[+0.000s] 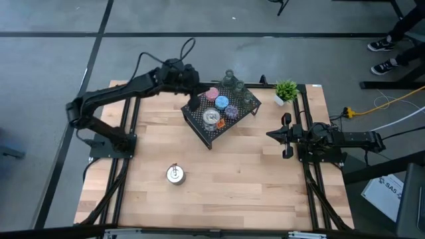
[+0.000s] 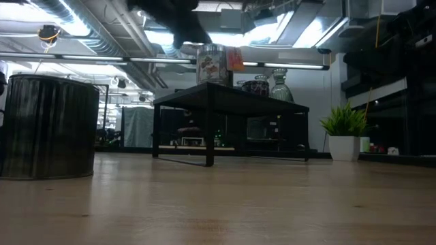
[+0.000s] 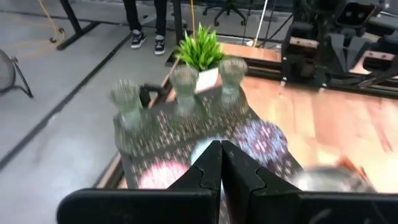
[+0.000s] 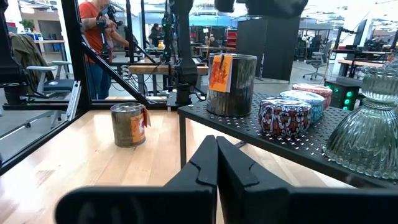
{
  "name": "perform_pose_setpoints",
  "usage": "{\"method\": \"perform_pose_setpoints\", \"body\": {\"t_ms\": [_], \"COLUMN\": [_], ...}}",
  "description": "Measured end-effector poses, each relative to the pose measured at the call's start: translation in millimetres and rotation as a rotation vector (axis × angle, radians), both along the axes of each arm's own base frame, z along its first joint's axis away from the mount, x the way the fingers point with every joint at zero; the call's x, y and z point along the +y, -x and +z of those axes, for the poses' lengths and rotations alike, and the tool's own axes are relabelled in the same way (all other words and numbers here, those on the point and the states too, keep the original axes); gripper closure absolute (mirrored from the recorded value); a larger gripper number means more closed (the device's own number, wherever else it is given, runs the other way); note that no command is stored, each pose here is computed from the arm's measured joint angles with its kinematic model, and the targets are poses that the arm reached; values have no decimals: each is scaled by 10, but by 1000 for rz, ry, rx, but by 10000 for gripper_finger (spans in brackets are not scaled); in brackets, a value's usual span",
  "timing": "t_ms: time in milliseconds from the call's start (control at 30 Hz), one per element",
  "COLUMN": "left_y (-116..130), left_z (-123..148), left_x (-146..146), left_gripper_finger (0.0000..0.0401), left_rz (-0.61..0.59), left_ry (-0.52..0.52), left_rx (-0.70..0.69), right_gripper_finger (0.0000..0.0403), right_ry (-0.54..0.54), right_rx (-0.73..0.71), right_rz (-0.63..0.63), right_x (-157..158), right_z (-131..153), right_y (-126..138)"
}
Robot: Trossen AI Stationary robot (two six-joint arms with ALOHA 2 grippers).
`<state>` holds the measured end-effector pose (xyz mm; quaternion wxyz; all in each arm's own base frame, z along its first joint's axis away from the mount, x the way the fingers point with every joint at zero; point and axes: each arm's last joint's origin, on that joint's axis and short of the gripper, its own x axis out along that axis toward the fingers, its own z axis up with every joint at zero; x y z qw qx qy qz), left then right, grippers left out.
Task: Pick & Place candle stick holders
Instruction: Put the large orange scented candle on the shelf aligned with the brown large scented candle
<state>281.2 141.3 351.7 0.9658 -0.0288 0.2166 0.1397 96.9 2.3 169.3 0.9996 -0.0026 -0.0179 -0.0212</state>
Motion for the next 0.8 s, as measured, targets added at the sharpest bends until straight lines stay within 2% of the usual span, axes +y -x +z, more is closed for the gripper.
{"method": "perform_pose_setpoints", "body": {"t_ms": [200,400,633,800], "left_y": [346,632,863,913], "left_z": [-254,-492,-778,-832], "left_x": [-220,-462,-664,-881], "left_gripper_finger": [399,399,399,399], "left_rz": [28,6,-66,-183], "left_ry": [77,134,195,232], "left_rx": [-5,9,37,28], "right_gripper_finger": [402,402,402,402], "right_ry": [0,0,0,0], "right_rx": [0,0,1,0], "right_rz": [0,0,0,0], "right_x": [0,0,0,0], "right_z": [0,-1,-2,-1], "right_y": [0,0,0,0]}}
